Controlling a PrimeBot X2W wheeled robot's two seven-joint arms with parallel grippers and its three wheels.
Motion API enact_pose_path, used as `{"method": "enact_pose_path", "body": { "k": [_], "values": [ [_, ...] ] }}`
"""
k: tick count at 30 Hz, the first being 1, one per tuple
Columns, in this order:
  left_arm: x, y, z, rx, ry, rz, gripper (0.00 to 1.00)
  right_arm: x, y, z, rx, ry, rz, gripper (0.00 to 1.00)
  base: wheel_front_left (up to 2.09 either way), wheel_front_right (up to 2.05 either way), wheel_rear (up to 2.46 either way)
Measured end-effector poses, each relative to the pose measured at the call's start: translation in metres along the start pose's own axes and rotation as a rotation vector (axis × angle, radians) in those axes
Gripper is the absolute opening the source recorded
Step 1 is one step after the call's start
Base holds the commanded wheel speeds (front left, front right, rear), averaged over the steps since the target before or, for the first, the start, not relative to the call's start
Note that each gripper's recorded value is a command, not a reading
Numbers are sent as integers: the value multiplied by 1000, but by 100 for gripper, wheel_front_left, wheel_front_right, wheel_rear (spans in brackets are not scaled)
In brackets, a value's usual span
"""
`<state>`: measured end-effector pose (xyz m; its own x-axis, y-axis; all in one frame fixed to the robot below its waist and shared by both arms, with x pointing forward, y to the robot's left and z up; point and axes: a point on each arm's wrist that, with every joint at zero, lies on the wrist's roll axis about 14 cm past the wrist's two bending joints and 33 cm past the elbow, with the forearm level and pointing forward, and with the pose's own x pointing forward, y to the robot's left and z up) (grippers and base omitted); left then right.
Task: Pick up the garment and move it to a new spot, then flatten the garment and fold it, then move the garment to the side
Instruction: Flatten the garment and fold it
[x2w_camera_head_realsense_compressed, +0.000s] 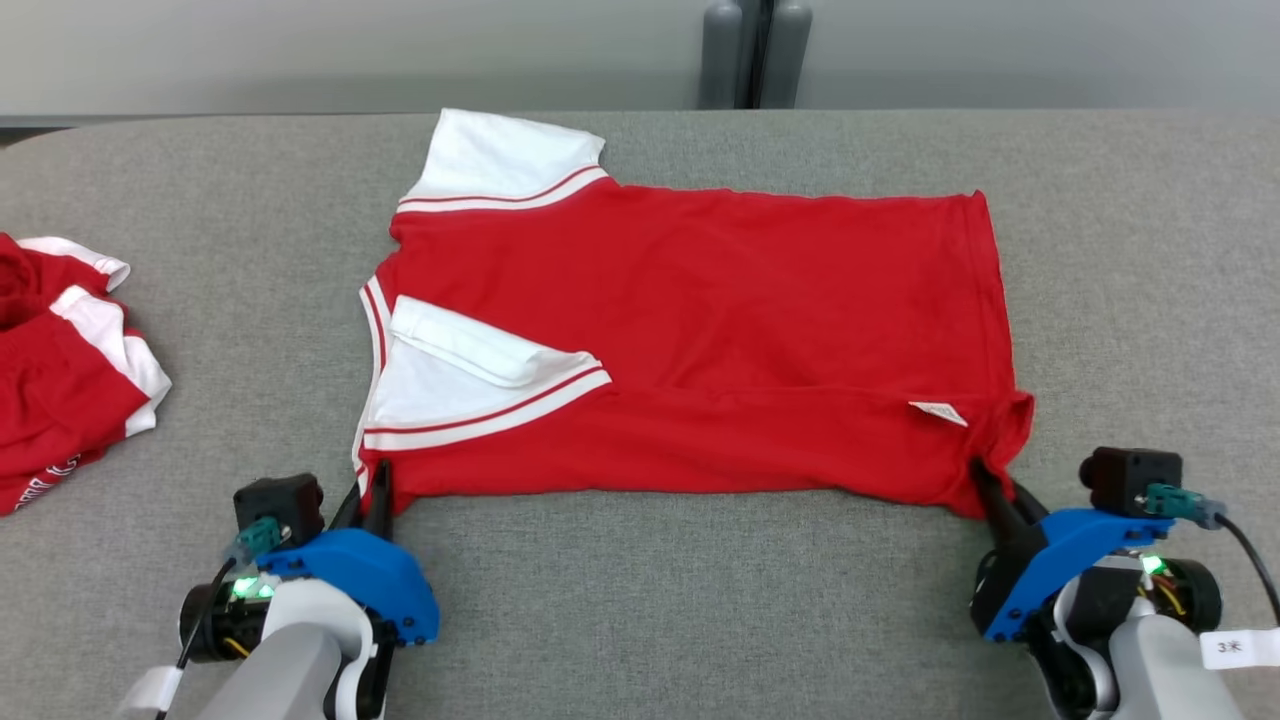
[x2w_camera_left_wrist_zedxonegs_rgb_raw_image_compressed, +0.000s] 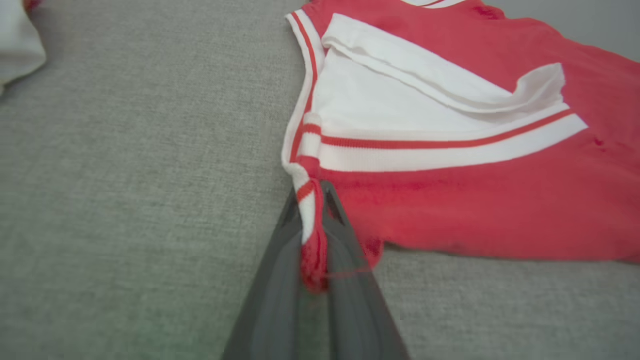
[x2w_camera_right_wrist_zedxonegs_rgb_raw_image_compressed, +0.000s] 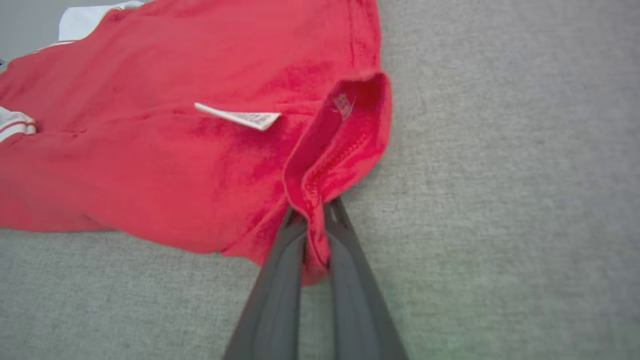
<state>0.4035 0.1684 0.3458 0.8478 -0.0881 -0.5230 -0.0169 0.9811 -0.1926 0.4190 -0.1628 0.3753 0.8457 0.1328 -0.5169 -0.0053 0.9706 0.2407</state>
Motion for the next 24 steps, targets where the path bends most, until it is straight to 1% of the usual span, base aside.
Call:
{"method": "enact_pose_path", "body": {
  "k": [5,9,11,14,17,20,21,22,23,24],
  "values": [
    [-17,6,1,4,-34,4,0,-15,-11,22,-24,-59,-29,0,0,0,0],
    [-29,5,2,3,-58,1,0,-30,-21,21,-36,-42,-53,0,0,0,0],
    [-43,4,-2,12,-57,-6,0,-47,-30,18,-38,-26,-76,0,0,0,0],
    [-60,2,-19,30,-6,-7,0,-63,-36,10,-29,2,-93,0,0,0,0],
    [-77,2,-30,26,33,4,0,-76,-37,-1,3,28,-95,0,0,0,0],
    [-88,-1,-33,-1,54,-1,0,-82,-34,-13,26,58,-82,0,0,0,0],
    [-91,-2,-36,-10,68,-4,0,-83,-33,-15,35,62,-80,3,0,0,0],
    [-94,-3,-39,-12,78,-9,16,-84,-32,-18,39,70,-78,44,0,0,0],
    [-97,-3,-39,-8,81,-11,75,-84,-32,-19,41,72,-77,100,0,0,0],
    [-98,-3,-36,-4,72,-12,100,-85,-32,-20,43,76,-79,100,0,0,0]
  ]
}}
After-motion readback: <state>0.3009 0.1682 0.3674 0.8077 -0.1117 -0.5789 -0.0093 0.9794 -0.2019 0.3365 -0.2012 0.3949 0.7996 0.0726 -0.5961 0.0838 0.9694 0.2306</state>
